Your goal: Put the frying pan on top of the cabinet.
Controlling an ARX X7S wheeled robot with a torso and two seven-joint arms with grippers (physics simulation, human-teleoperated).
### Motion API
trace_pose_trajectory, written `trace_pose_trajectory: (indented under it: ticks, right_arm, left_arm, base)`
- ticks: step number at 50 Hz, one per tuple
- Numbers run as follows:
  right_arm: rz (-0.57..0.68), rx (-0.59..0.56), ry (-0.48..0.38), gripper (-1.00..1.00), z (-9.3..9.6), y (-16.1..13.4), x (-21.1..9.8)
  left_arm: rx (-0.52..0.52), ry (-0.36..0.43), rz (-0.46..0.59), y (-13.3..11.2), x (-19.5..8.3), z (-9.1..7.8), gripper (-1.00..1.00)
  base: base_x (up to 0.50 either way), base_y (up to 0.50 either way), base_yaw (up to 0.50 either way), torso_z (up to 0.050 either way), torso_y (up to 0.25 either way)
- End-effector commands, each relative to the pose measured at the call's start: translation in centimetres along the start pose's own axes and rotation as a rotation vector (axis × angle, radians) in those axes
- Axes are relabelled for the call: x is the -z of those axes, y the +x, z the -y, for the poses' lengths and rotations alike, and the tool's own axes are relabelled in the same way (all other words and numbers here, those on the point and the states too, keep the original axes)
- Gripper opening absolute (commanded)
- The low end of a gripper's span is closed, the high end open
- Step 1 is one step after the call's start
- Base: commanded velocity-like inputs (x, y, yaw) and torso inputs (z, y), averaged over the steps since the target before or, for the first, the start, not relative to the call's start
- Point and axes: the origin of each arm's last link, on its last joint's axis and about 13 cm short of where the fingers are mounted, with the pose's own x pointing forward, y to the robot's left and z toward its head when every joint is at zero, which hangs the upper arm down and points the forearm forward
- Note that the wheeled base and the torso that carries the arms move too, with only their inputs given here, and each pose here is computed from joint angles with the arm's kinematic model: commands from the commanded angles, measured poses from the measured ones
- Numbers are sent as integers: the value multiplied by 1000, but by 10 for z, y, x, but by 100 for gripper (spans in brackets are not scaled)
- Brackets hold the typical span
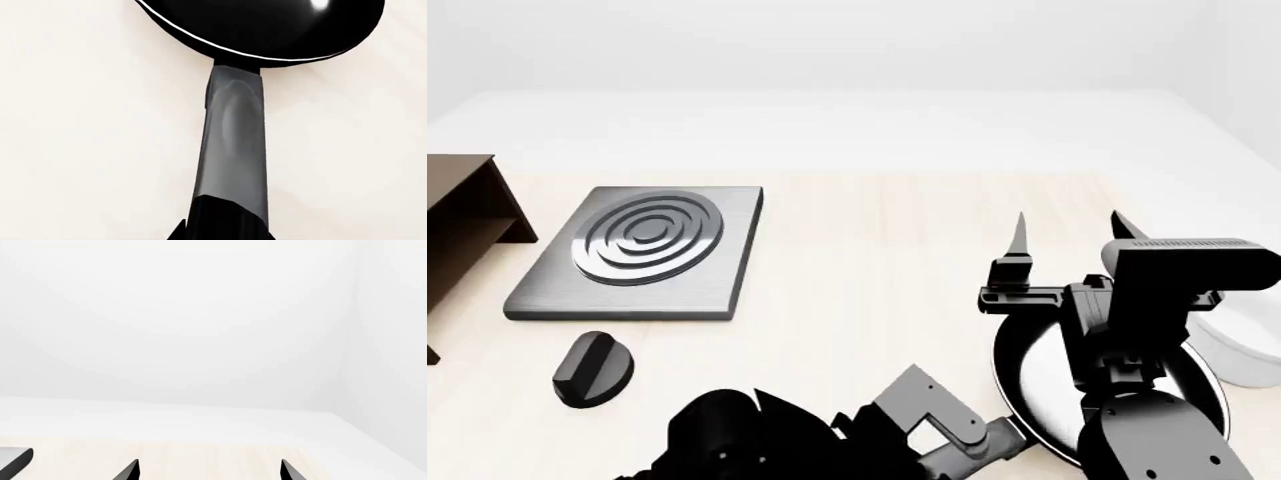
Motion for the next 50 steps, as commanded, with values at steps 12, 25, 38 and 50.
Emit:
trace_pose_trajectory:
  ticks: [12,25,38,50]
  right_arm:
    - [14,15,8,100,1,-1,-3]
    - [10,12,2,100,-1,-1,-2]
    - [4,9,1,100,-1,0,-1]
    - [-2,8,2,100,-1,1,0]
  left_arm:
    - [-381,9,197,-78,-3,-28,-100]
    - [-736,-216,456,-177,-28,-99,-100]
    - [-942,-415,670,-258,-110,-137,-100]
    - [-1273,-742,628,-288,-153,-199,-100]
  base:
    - [0,0,0,0,0]
    - [0,0,0,0,1]
    - [0,0,0,0,2]
    - [0,0,0,0,2]
